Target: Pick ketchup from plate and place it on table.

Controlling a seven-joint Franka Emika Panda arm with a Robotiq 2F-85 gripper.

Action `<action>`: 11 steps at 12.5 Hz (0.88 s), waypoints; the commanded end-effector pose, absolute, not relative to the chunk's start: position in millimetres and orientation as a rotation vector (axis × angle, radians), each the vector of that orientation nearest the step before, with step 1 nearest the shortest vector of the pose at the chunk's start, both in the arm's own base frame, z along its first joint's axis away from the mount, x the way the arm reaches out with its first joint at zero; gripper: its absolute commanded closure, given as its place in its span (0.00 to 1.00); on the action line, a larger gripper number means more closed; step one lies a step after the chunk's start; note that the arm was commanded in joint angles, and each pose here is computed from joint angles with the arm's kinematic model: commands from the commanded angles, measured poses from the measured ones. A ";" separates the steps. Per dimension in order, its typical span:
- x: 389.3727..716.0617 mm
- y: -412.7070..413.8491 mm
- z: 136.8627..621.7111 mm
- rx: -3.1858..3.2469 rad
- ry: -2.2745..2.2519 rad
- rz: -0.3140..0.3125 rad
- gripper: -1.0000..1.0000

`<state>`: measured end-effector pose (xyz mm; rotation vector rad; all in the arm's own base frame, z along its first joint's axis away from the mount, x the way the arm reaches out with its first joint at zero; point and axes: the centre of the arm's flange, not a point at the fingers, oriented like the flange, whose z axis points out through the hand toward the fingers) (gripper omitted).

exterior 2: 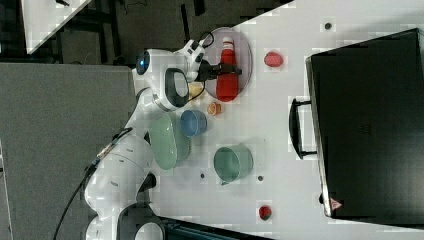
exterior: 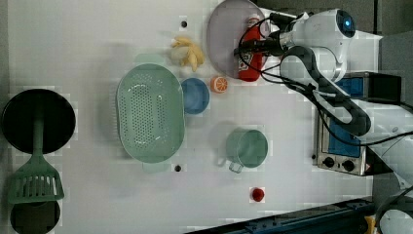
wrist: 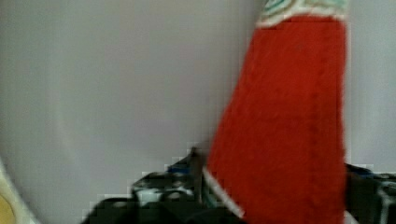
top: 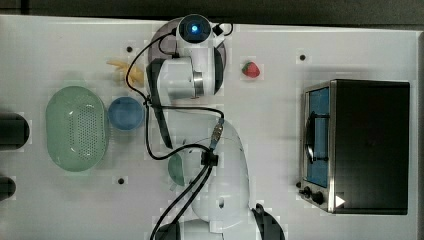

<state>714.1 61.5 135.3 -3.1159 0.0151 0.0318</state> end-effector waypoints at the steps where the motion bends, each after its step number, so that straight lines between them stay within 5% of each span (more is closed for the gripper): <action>1: 726.3 60.7 161.3 -3.120 -0.065 -0.062 0.43; 6: 733.2 55.2 205.9 -3.126 -0.049 -0.106 0.43; 11: 720.0 34.9 322.6 -3.111 0.074 -0.002 0.43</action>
